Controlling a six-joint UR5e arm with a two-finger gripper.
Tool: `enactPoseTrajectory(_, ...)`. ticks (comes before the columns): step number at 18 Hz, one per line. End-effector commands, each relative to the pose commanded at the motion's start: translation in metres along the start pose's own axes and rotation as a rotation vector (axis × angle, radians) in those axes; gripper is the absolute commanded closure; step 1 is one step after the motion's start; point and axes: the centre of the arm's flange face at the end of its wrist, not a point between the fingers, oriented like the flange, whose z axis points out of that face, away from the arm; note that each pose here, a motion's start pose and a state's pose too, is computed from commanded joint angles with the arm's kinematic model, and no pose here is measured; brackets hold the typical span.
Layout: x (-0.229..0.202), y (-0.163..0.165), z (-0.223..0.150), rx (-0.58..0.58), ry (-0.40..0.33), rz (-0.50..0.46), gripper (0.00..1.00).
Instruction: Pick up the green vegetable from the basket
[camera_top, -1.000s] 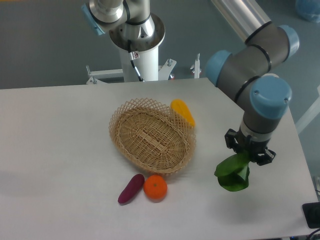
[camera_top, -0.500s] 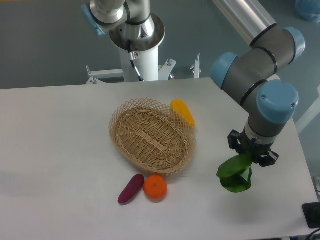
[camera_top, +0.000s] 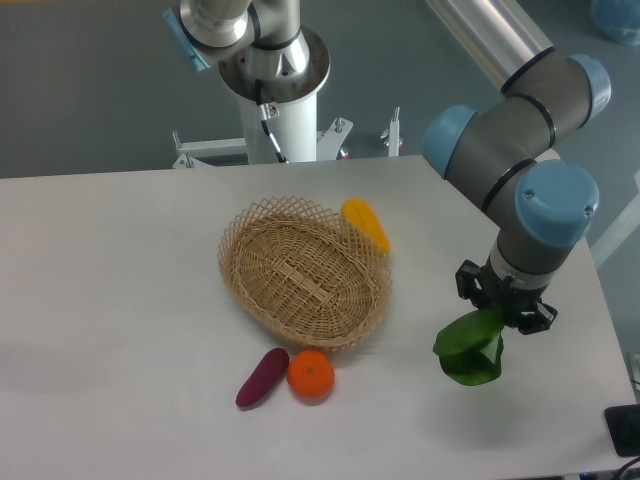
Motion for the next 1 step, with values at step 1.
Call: enactPoseTrajectory(1, 0.0003, 0.0001, 0.0007, 0.000, 0.001, 0.000, 0.77)
